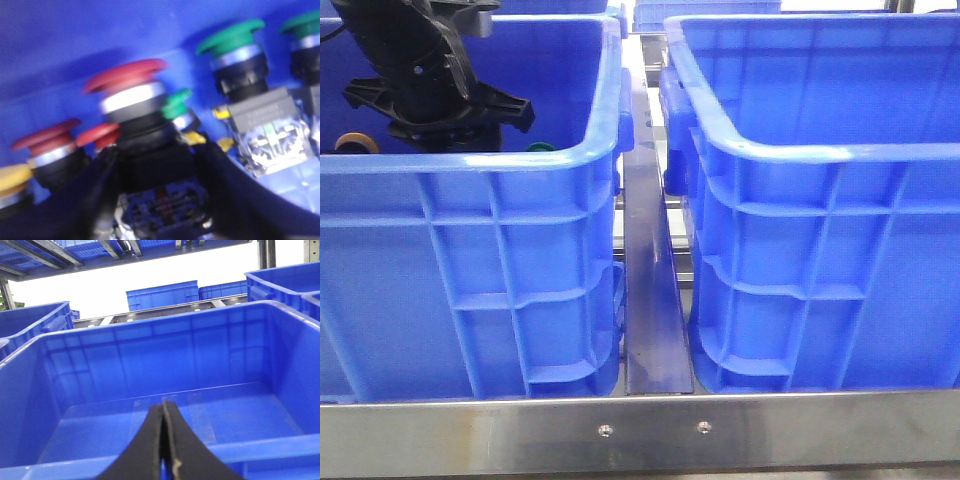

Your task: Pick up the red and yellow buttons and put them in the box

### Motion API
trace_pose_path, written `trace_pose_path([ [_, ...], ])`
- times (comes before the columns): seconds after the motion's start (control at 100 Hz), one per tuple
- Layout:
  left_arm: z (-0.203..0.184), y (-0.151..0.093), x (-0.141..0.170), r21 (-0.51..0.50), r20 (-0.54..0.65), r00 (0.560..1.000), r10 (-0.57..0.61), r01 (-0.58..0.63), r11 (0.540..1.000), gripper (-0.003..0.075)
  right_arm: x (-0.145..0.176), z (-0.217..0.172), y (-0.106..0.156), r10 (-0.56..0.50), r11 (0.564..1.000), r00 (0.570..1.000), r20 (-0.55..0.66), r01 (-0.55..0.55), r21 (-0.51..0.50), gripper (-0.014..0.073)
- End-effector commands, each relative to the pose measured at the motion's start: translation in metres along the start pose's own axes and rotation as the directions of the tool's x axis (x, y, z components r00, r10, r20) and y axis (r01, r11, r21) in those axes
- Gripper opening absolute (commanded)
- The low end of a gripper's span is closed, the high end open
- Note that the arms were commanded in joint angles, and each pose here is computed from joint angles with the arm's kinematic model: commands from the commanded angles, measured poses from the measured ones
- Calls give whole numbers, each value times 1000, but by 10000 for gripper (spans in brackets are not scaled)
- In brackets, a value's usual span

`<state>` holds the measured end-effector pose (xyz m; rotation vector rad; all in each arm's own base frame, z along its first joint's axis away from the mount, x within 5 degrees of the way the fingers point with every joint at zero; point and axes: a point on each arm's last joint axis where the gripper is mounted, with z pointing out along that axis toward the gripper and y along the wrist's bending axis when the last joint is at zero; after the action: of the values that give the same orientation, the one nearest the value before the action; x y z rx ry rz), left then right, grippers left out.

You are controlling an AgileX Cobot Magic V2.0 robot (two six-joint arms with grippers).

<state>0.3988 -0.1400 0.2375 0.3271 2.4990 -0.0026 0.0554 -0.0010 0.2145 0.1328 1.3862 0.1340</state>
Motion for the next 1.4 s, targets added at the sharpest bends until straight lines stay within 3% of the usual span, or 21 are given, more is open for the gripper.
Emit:
trace_pose_path([
  [0.0, -29, 2, -17, 9, 99, 995, -22, 21, 1000, -18, -7, -2, 1, -11, 1000, 995, 96, 13, -16, -69],
  [0.35, -91, -6, -8, 20, 100, 995, -4, 2, 1000, -20, -7, -2, 1, -11, 1000, 995, 96, 13, -16, -69],
  [0.7, -195, -47, 49, 161, 252, 961, 116, -160, 974, -20, -7, -2, 1, -11, 1000, 995, 96, 13, -16, -69],
  [0.87, -254, -64, 70, 261, 398, 904, 158, -277, 925, -20, -8, -2, 1, -11, 1000, 995, 103, 13, -17, -69],
  [1.0, -286, -81, 86, 338, 477, 859, 188, -376, 863, -20, -11, -3, 2, -10, 1000, 991, 136, 13, -22, -69],
  [1.26, -303, -118, 103, 398, 572, 776, 266, -546, 737, -20, -28, -4, 5, 32, 999, 981, 193, -25, -39, -69],
  [1.39, -299, -127, 103, 401, 576, 768, 279, -563, 722, -20, -59, -5, 11, 88, 996, 987, 137, -83, -39, -69],
])
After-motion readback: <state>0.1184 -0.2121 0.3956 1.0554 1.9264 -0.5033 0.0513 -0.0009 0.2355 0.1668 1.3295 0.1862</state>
